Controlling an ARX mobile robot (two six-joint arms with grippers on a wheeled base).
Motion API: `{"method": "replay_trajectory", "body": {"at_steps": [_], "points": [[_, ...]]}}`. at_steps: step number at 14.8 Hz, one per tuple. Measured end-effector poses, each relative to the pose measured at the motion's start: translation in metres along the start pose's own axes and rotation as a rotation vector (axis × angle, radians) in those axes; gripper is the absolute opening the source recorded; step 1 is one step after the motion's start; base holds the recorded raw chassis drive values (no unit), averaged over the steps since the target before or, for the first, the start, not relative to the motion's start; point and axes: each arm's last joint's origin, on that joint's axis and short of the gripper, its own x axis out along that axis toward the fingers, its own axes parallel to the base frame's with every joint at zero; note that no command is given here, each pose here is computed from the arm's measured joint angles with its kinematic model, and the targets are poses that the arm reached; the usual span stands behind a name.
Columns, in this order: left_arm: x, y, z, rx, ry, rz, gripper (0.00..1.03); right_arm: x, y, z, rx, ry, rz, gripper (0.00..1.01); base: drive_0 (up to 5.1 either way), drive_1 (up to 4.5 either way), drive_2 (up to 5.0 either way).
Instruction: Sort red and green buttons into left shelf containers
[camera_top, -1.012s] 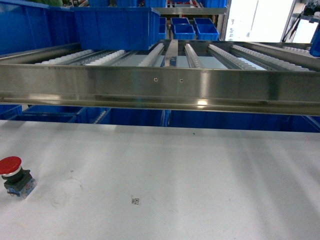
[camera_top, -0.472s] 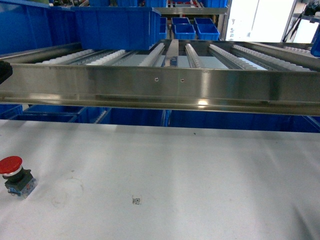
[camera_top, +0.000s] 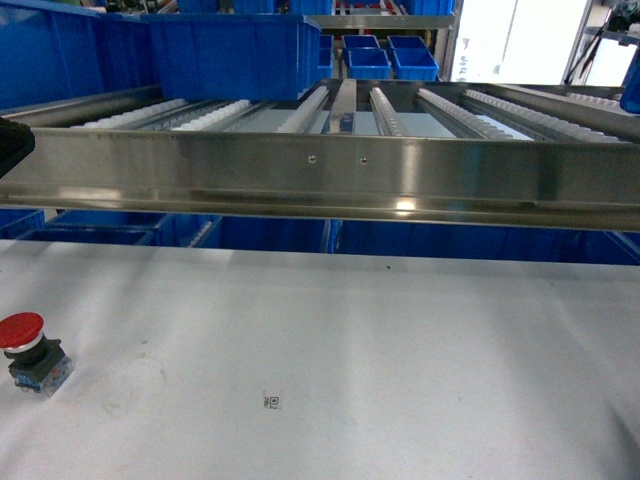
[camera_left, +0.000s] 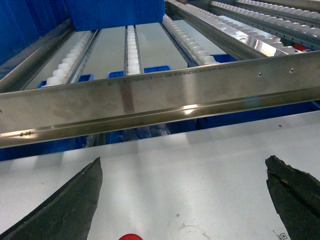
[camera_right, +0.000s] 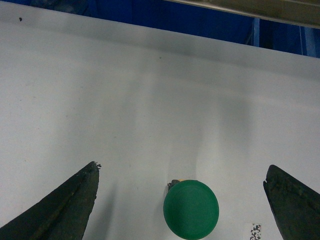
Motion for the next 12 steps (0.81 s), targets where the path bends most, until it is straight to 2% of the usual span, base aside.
{"method": "replay_trajectory", "body": {"at_steps": [5, 8, 12], "points": [[0.0, 0.0, 0.0, 0.0, 0.0, 0.0, 0.98, 0.013, -0.009, -0.02, -0.016, 0.084, -0.003, 0.98, 0.0, 0.0, 0.0], [0.0, 0.0, 0.0, 0.0, 0.0, 0.0, 0.98, 0.021, -0.008, -0.033, -0.024, 0.144, 0.02, 0.98, 0.0, 0.0, 0.0], [0.0, 0.0, 0.0, 0.0, 0.0, 0.0, 0.98, 0.032, -0.014, -0.033, -0.059, 0.157, 0.002, 0.98, 0.0, 0.0, 0.0]]}}
